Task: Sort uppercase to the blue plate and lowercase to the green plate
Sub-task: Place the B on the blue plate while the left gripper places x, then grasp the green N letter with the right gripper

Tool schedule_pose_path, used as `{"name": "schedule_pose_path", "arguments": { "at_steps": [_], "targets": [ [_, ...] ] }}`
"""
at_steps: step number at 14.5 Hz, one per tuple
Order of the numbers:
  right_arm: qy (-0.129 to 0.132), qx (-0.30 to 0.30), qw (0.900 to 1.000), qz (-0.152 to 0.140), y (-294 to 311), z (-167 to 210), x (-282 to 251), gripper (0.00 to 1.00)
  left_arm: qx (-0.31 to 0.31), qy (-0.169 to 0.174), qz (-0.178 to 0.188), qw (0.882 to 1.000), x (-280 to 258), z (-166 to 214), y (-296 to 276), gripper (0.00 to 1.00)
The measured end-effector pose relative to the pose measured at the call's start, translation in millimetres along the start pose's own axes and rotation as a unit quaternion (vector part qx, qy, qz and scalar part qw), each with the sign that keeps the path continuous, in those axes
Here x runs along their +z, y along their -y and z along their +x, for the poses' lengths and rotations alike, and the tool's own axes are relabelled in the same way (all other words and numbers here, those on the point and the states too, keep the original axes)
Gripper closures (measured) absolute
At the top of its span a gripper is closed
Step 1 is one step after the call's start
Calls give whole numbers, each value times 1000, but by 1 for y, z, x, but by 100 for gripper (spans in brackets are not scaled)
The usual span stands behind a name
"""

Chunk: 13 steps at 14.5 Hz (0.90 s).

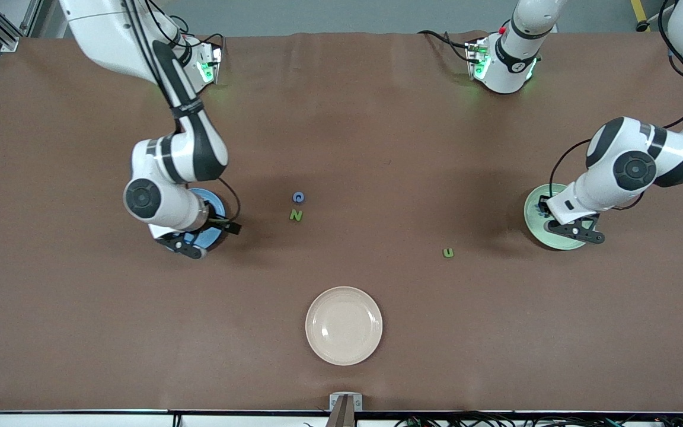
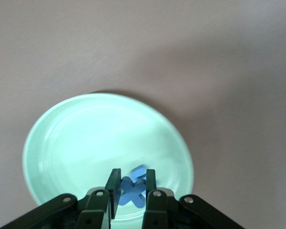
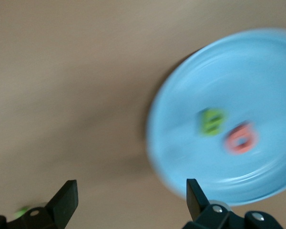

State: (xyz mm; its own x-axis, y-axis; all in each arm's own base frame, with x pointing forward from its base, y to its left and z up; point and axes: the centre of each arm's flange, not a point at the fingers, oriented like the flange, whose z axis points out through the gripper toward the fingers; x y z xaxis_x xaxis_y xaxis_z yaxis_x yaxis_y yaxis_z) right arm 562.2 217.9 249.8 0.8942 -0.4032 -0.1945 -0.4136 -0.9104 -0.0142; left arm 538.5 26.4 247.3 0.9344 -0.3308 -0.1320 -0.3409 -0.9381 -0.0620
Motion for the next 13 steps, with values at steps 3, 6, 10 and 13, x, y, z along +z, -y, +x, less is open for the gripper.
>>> {"name": "schedule_pose_path", "arguments": {
  "at_steps": [3,6,10,13],
  "targets": [
    [-28,-28,999,13,56,-50,14,0,13,13,12,1000,15,-11,28,75],
    [-54,-68,996,20,90,-87,33,0,22,18,24,999,28,-15,40,75],
    [-67,-93,993,13,106,-107,65,0,29,20,23,999,40,-15,45,75],
    [-78,-101,992,9,109,-111,87,0,34,24,22,999,49,-16,46,75]
  ]
}}
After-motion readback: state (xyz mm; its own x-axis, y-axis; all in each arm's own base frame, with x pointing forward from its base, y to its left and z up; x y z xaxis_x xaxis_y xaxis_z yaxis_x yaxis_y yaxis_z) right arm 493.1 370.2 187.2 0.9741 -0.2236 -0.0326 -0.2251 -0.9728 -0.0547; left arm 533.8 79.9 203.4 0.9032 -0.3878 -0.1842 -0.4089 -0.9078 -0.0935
